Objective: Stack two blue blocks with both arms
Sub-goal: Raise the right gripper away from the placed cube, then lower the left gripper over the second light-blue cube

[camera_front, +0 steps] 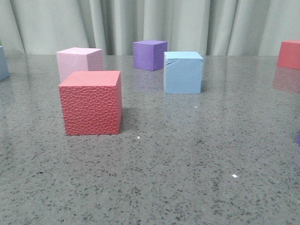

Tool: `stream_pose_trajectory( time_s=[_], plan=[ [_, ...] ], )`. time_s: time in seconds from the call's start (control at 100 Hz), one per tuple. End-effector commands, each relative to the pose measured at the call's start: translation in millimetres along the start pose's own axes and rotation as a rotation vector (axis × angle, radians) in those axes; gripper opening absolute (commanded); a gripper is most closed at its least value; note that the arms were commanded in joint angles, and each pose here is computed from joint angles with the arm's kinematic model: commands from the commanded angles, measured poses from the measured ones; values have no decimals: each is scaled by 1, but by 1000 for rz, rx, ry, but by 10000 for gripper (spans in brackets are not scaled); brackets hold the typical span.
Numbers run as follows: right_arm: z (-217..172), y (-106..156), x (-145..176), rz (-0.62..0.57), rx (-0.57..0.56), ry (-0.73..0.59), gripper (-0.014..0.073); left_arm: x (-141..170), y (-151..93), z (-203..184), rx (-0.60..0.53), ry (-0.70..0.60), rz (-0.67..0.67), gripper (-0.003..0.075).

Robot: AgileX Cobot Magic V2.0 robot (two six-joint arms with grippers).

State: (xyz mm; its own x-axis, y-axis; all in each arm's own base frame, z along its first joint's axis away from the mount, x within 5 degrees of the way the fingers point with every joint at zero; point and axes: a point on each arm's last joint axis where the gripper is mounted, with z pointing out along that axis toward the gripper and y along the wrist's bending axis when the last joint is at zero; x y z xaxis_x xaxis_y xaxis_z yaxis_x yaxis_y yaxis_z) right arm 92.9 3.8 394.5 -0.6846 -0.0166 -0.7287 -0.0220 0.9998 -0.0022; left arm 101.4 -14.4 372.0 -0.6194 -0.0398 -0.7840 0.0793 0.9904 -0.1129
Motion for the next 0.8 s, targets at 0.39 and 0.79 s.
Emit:
stream_pose_trajectory(
  time_s=[0.39, 0.79],
  plan=[
    [-5, -2, -9, -10, 15, -80, 664, -98, 1, 21, -86, -178, 75, 640],
    [-5, -2, -9, -10, 14, -82, 664, -153, 5, 102, -133, -80, 112, 640]
  ],
)
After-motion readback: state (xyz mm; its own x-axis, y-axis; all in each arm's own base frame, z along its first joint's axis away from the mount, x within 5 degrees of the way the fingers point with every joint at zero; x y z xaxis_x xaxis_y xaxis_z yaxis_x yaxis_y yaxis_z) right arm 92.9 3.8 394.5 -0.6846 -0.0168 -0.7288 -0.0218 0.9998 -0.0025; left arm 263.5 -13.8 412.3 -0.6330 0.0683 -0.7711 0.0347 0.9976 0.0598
